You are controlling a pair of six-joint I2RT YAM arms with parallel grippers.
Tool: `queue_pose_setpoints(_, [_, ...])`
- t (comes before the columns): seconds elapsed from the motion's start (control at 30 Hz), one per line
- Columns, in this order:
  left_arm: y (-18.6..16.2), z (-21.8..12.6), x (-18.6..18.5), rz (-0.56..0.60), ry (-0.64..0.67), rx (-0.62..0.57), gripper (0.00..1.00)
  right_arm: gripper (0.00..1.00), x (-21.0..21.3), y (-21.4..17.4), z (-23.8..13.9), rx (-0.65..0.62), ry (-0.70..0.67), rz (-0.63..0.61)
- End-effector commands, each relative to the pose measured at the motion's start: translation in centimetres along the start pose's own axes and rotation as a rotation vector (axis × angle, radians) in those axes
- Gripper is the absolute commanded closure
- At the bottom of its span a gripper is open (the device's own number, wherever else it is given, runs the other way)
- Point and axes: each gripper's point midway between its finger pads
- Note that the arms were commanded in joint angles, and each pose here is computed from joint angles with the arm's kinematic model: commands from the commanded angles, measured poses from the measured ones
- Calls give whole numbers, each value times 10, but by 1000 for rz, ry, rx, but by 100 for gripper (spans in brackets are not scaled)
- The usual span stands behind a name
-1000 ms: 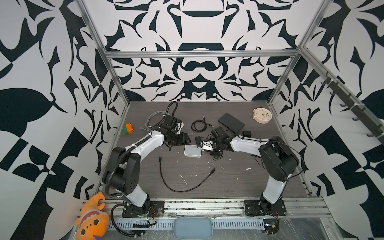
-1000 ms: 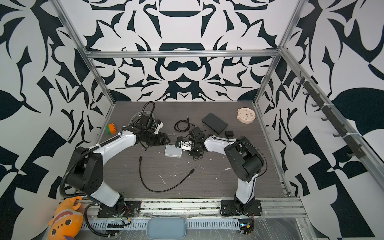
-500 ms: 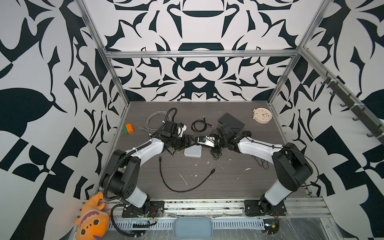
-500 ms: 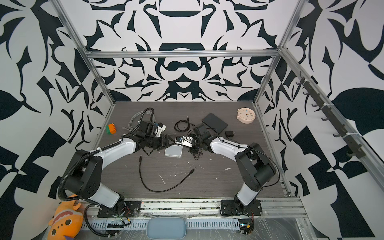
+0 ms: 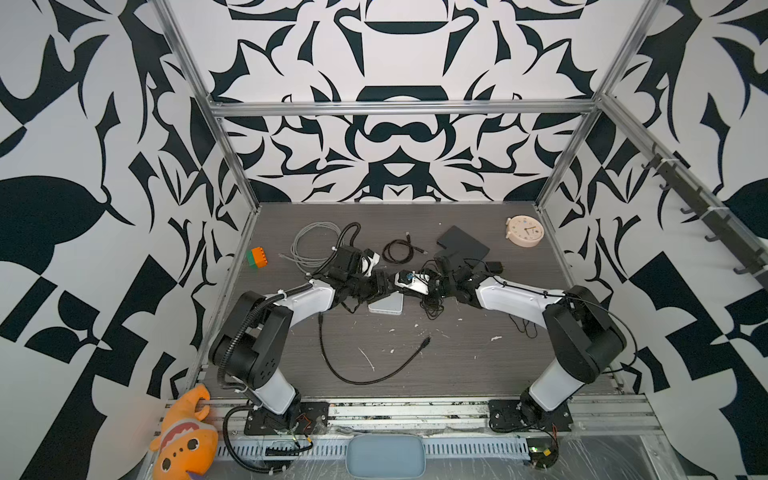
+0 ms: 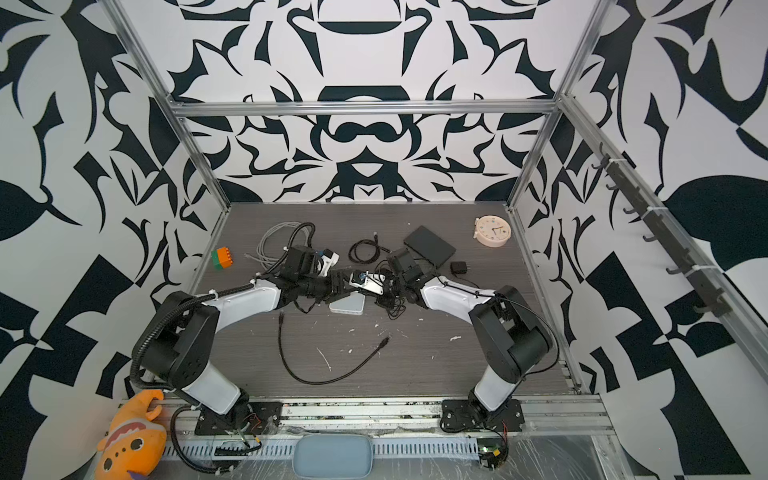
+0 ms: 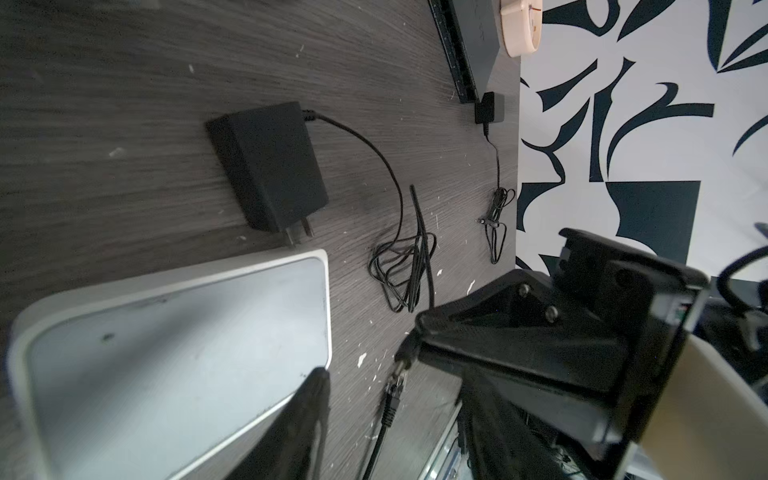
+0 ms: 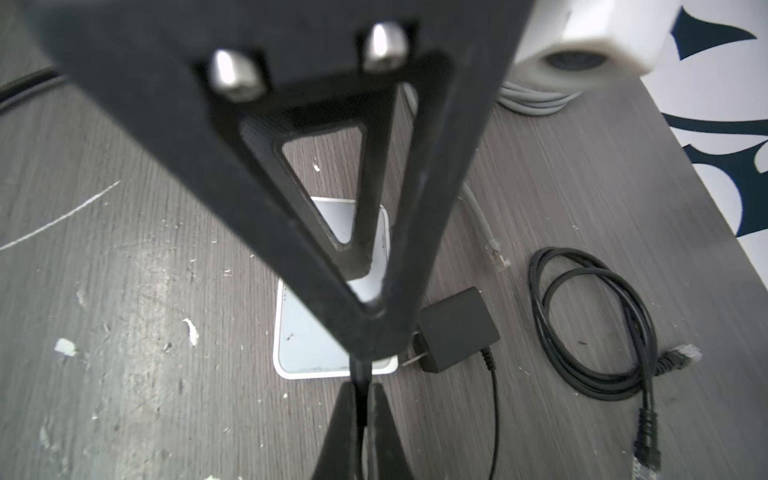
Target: Insert the plug into the switch port
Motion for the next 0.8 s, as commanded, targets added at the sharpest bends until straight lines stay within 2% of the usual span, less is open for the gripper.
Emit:
queue_pose_setpoints(0.0, [-1,3,-5,-24,-57,2,49,100,-4,22,-13,-78,-22,-13])
queue_pose_setpoints(0.37, [-4,7,-1,-52,-70,11,55,100,-4,28,-12,-118,-26,-3])
queue_pose_setpoints(0.77, [-4,7,-12,-68,-129,27,71,100,-8,29,-10,-128,-36,2])
Point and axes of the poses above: each gripper's point midway between its finger pads, its own z axis out along the fingers, its own x axis along the line the jaws close on, y = z × x, and after that the axes turned 1 degree about -z, right-handed
